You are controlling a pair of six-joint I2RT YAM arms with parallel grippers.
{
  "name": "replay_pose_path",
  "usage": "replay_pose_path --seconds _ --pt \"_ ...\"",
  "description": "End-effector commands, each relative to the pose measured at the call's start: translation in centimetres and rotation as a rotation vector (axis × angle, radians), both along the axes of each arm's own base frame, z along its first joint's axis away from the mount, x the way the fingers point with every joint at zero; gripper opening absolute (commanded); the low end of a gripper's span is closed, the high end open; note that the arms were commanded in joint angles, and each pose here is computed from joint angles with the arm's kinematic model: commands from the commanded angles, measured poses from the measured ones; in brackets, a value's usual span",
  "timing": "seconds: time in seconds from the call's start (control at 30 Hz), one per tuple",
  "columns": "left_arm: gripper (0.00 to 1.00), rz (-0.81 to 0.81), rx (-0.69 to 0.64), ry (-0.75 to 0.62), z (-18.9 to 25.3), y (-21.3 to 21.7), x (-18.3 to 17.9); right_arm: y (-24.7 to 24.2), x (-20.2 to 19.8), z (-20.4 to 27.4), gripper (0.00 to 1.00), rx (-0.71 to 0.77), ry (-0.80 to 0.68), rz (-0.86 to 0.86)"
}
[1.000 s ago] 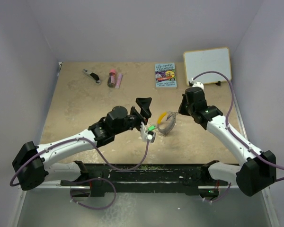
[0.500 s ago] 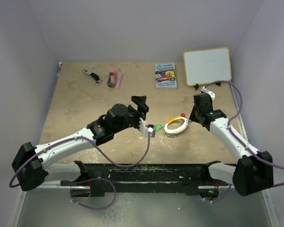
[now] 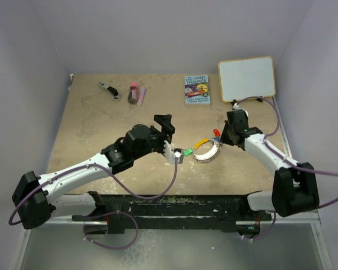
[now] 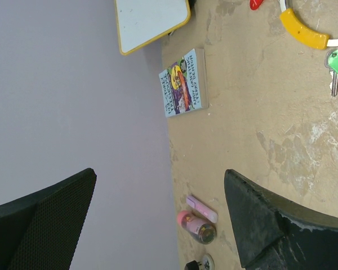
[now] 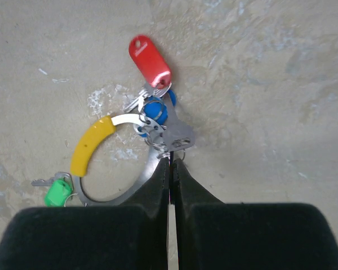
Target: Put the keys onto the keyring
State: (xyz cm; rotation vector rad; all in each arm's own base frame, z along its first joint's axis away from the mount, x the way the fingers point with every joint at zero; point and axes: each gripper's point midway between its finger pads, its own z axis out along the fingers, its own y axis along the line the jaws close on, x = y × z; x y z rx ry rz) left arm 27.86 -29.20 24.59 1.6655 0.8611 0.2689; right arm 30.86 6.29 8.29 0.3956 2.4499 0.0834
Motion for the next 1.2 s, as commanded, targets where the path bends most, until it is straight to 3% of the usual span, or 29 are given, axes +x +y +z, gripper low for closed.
replay_pose_path --seconds 0.0,0.07,0.17,0.3,0.4,0.47,0.5,0.53,0.57,0.7,0.83,0.97,1.17 --pt "0.98 0.036 -0.044 -0.009 1.3 0.9 0.0 1.3 0.6 -1.4 0.05 0.054 0.013 0.033" --pt "0.98 0.044 -0.043 -0.011 1.5 1.2 0.0 1.0 -0.3 -1.7 0.28 0.050 0.040 0.021" --pt "0.98 0.059 -0.038 -0.020 1.6 1.6 0.2 0.3 -1.0 -0.6 0.49 0.035 0.030 -0.013" --pt "0.98 0.068 -0.040 -0.022 1.6 1.8 0.4 -0.9 -0.9 2.0 0.58 -0.001 -0.034 -0.050" --pt "0.98 0.086 -0.053 -0.016 1.7 2.2 0.8 -1.2 -0.2 3.4 0.59 -0.033 -0.066 -0.036" --pt "0.98 0.151 -0.097 0.010 2.4 3.3 2.1 0.1 0.0 3.6 0.59 0.024 -0.091 0.021" --pt "0.98 0.197 -0.135 0.039 3.0 4.0 3.0 1.2 0.3 4.0 0.63 0.071 -0.119 0.062" --pt "0.98 0.254 -0.168 0.077 3.3 5.1 4.2 1.7 0.6 4.5 0.78 0.093 -0.155 0.085" --pt "0.98 0.314 -0.218 0.116 4.0 6.1 5.2 1.6 1.0 5.2 0.83 0.088 -0.190 0.083" --pt "0.98 0.525 -0.392 0.271 5.5 9.9 7.5 1.5 2.6 8.8 0.88 0.061 -0.328 0.113" --pt "0.98 0.588 -0.623 0.412 7.8 10.6 6.1 0.5 3.3 12.4 1.00 0.072 -0.444 0.026" --pt "0.98 0.722 -0.851 0.526 8.5 13.2 6.1 -1.0 3.5 15.0 0.99 -0.021 -0.488 0.017" --pt "0.98 0.790 -0.995 0.527 9.2 16.1 5.8 -1.0 2.9 15.5 1.00 -0.040 -0.506 0.054"
